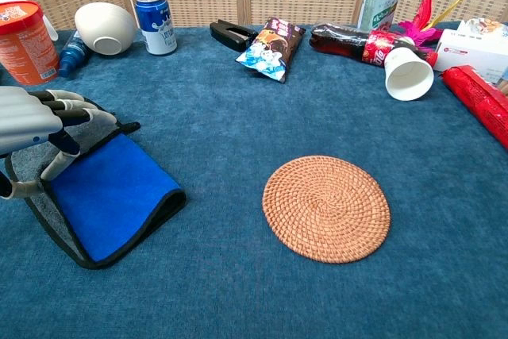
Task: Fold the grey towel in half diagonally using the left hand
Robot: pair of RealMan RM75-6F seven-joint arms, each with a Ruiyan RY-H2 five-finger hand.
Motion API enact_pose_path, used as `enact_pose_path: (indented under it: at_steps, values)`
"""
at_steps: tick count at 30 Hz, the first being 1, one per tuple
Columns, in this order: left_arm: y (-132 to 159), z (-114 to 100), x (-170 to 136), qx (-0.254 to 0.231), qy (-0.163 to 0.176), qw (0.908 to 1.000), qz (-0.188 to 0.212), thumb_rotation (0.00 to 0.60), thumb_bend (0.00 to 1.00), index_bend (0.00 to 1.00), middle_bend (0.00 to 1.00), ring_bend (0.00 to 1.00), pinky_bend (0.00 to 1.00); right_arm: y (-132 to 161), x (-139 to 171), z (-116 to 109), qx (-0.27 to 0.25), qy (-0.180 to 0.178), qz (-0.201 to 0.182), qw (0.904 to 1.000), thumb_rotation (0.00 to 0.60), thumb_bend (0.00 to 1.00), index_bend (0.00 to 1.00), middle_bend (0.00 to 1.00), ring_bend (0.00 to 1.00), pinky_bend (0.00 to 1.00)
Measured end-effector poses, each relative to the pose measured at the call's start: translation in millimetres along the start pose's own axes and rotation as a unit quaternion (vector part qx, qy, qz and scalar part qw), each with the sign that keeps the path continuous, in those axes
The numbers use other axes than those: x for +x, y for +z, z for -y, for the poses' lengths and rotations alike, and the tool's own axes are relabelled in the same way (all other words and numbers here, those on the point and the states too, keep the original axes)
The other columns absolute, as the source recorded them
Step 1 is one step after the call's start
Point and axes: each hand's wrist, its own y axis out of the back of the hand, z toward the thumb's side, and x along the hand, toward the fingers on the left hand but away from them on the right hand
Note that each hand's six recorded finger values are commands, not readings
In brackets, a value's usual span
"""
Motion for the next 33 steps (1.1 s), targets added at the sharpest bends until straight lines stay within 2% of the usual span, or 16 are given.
enact_pose_path:
  at_steps: [26, 31, 33]
  values:
    - [-11.3, 9.8, 1.3, 0.000, -0.011, 0.9998, -0.017, 0.600, 0.58, 0.57, 0.00, 0.00, 0.01, 0.5, 0.4, 1.8, 0.002, 0.002, 0.000, 1.0000, 0.577, 0.00, 0.00, 0.00, 0.00, 0.00]
    - [-11.3, 12.1, 0.7, 0.002, -0.016, 0.9997, -0.016, 0.600, 0.58, 0.39, 0.00, 0.00, 0.01, 0.3, 0.8, 1.3, 0.002, 0.001, 0.001, 1.0000, 0.581, 0.00, 0.00, 0.00, 0.00, 0.00]
    - [-11.0, 11.5, -0.1, 0.000, -0.017, 0.9998, -0.015, 0.600, 0.58, 0.35, 0.00, 0.00, 0.01, 0.5, 0.7, 1.7, 0.003, 0.002, 0.000, 1.0000, 0.579, 0.00, 0.00, 0.00, 0.00, 0.00]
